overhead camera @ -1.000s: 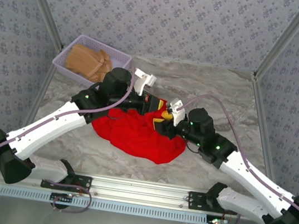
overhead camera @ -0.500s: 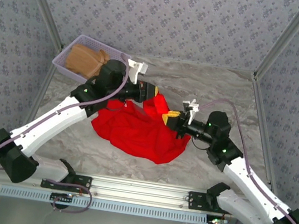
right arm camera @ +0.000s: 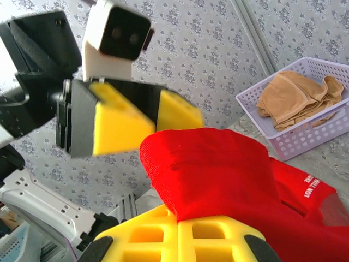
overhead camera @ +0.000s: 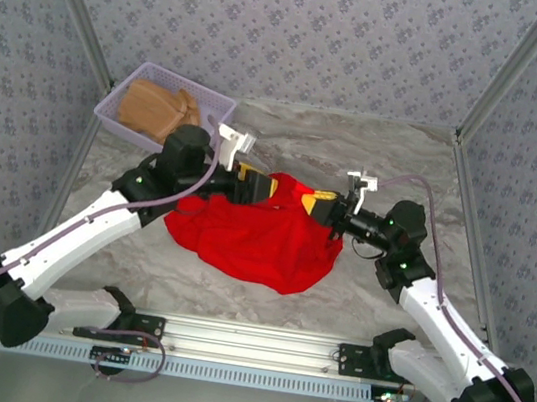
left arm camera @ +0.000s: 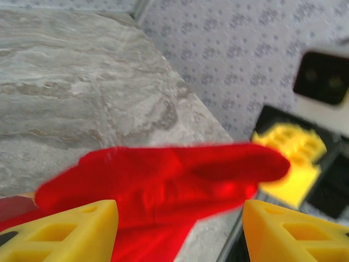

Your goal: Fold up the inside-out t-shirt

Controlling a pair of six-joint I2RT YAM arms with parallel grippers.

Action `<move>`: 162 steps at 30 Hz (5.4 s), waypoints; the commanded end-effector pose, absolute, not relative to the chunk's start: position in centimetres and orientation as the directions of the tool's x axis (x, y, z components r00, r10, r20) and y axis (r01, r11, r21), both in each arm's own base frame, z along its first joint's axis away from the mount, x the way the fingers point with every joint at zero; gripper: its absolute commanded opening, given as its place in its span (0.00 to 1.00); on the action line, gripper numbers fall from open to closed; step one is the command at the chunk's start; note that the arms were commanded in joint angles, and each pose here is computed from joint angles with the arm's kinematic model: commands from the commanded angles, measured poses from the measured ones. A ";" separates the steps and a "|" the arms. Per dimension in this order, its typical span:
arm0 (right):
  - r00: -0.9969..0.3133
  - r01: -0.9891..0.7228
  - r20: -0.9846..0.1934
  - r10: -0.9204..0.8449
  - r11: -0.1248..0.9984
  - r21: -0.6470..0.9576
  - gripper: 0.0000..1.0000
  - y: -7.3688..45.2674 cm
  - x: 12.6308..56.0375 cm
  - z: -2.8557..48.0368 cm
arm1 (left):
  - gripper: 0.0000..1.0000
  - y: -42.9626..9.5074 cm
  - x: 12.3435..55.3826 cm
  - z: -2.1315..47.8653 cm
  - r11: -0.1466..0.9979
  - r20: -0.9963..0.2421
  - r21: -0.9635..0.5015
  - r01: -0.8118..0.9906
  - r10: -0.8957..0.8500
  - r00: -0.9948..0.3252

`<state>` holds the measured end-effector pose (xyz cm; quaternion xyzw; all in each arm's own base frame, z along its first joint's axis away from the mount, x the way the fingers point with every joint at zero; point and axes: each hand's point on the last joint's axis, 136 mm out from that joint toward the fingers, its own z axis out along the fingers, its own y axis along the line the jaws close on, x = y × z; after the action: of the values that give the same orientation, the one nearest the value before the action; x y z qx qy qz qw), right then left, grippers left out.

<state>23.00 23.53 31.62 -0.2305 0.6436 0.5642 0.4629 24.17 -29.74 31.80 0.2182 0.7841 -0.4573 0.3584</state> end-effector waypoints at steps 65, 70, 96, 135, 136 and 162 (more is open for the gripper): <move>-0.455 -0.628 -0.852 0.260 0.584 0.514 0.00 17.5 26.1 33.2 | 0.00 -29.3 16.4 34.8 0.086 -0.974 -0.123 0.989 0.181 -0.137; -0.443 -0.676 -0.864 0.240 0.543 0.498 0.00 18.0 25.5 32.8 | 0.00 -29.8 17.0 31.0 0.121 -0.946 -0.179 0.976 0.252 -0.205; -0.522 -0.747 -0.847 0.098 0.428 0.510 0.00 19.9 22.6 28.1 | 0.67 -36.8 21.3 25.7 0.153 -0.879 -0.286 0.946 0.352 -0.323; -0.689 -0.222 -0.724 -0.025 0.959 0.178 0.43 11.0 27.1 20.5 | 0.00 -36.4 13.4 20.0 0.226 -0.708 -0.466 0.856 0.484 -0.513; -0.689 -0.209 -0.724 -0.010 0.960 0.186 0.43 10.9 27.7 20.4 | 0.05 -37.1 13.1 19.0 0.228 -0.692 -0.466 0.855 0.508 -0.513; -0.945 -0.083 -0.325 -0.029 0.985 0.154 0.63 13.8 32.7 3.7 | 0.78 -20.5 35.2 6.2 0.962 -0.430 -0.218 0.166 0.058 -0.901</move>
<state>33.29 13.76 5.65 -0.0420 0.9777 0.0769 0.1908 34.99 -19.70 6.53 0.0592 0.9640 -0.1206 0.2296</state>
